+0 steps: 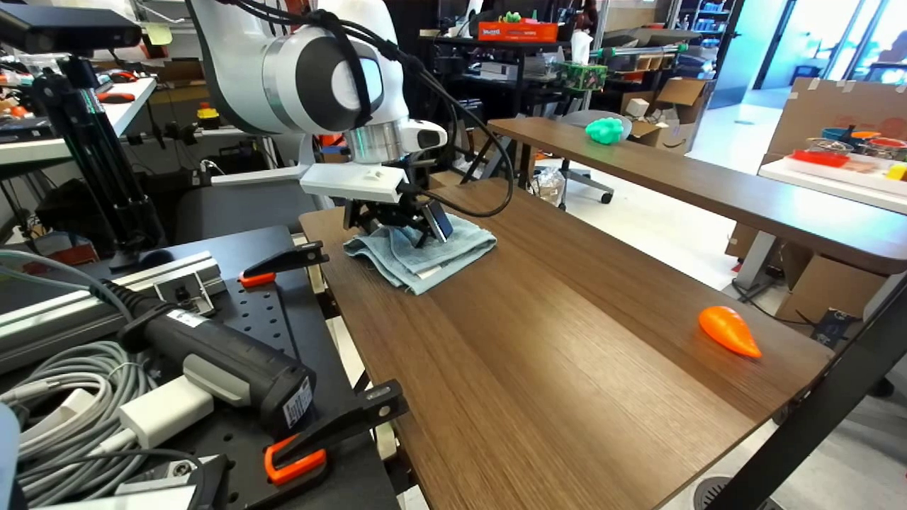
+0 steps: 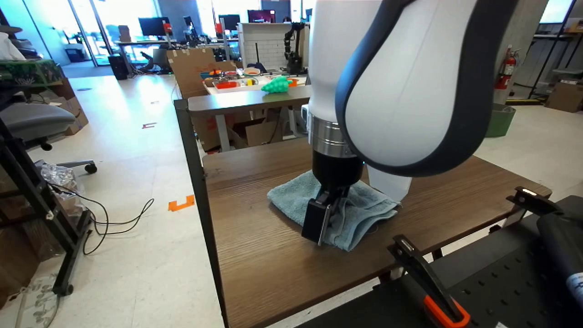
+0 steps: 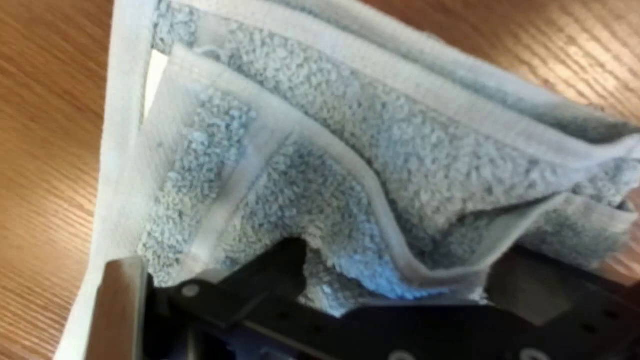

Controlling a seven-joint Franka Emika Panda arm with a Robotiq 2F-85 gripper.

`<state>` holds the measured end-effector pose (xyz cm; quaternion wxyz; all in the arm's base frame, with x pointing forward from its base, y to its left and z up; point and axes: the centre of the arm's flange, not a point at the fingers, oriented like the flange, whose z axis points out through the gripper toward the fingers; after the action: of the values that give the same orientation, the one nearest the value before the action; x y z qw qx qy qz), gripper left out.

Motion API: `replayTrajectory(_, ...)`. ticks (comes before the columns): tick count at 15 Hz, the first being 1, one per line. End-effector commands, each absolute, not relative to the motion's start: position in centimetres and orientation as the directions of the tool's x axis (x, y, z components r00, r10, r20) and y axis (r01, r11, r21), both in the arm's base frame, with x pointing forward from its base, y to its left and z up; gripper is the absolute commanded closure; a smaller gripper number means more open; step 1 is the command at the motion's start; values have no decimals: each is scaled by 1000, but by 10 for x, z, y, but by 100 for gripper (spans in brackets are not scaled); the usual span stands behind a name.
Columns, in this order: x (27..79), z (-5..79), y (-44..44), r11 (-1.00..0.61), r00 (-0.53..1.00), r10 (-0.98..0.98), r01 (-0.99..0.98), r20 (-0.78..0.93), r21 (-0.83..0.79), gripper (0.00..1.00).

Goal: Use the blue towel to wipe the tabletop

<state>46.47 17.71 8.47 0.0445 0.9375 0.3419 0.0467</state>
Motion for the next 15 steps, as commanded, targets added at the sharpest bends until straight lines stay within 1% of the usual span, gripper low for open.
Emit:
replayTrajectory(1, 499, 72, 148, -814, 825, 565, 554, 17, 177, 0)
replayTrajectory(5, 551, 69, 84, -895, 913, 408, 396, 16, 206, 0)
replayTrajectory(9, 593, 65, 29, -964, 975, 217, 206, 46, 169, 0)
replayTrajectory(11, 603, 64, 26, -980, 984, 163, 153, 69, 124, 0)
replayTrajectory(15, 600, 65, 66, -989, 984, 150, 151, 93, -1, 0)
